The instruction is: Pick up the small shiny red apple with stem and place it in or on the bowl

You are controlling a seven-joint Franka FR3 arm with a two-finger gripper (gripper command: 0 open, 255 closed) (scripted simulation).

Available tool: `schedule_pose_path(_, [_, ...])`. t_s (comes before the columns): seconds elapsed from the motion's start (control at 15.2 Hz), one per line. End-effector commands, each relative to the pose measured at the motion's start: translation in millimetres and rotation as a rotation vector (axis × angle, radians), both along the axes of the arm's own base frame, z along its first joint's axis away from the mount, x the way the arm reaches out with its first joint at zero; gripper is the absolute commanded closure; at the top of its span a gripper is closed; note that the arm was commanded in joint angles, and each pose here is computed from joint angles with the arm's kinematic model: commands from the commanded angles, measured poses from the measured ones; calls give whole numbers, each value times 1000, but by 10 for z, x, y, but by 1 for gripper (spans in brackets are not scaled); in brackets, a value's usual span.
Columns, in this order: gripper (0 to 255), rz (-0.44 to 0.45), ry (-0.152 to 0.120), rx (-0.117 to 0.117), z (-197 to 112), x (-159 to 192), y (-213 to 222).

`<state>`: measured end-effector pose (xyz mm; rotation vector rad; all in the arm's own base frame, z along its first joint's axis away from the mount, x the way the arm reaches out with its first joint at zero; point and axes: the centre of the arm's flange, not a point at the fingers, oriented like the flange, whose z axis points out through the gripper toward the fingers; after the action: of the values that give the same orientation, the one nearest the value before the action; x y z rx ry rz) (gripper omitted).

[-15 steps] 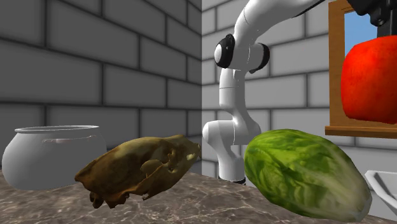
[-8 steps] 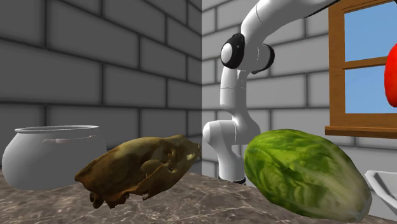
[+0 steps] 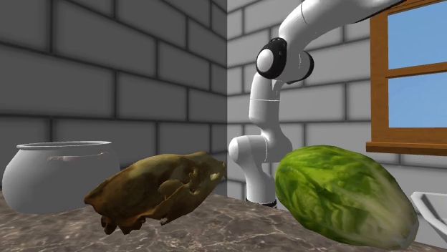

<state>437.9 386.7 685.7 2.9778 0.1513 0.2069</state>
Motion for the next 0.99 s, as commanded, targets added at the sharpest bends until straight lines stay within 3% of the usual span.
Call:
schedule_pose_path(0.0, [255, 0, 0, 0, -108, 2, 16])
schedule_pose_path(0.92, [255, 0, 0, 0, -847, 2, 16])
